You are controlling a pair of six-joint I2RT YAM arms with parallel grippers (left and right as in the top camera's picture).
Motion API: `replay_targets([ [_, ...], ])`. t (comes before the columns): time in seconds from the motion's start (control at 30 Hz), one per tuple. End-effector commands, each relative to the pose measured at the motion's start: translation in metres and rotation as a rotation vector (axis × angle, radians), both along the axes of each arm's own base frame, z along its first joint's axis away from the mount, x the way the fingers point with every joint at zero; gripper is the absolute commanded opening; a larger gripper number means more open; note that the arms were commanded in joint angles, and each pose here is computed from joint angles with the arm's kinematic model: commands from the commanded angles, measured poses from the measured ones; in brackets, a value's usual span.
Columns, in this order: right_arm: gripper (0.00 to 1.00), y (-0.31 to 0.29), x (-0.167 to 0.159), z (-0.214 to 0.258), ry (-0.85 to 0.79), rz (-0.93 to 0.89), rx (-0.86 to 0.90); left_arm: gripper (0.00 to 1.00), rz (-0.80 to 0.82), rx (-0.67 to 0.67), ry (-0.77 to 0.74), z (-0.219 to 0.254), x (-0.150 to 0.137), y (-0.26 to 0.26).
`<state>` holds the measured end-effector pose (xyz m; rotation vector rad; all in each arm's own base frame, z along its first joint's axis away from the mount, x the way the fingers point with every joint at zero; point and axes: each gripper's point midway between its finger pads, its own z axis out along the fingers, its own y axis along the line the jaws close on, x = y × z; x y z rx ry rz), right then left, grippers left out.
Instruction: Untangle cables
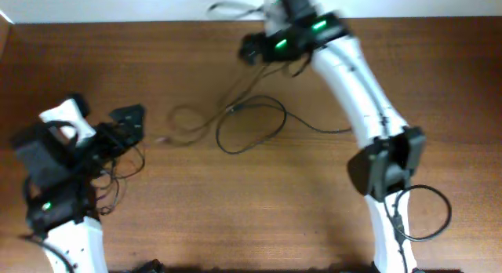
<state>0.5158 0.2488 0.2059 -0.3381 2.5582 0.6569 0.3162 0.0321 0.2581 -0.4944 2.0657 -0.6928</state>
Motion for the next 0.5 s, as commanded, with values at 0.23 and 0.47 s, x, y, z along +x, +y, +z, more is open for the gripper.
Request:
replay_targets([
  [0.23,0.98,-0.044,-0.084,0.067,0.131,0.32,0.218,0.99,-0.227,-0.041,0.104,-0.065,0.08,-0.147],
  [0.47,0.98,-0.103,-0.078,-0.001,0.39,-0.203,-0.188,1.0,-0.199,-0.055,0.142,-0.08,0.087,-0.14],
])
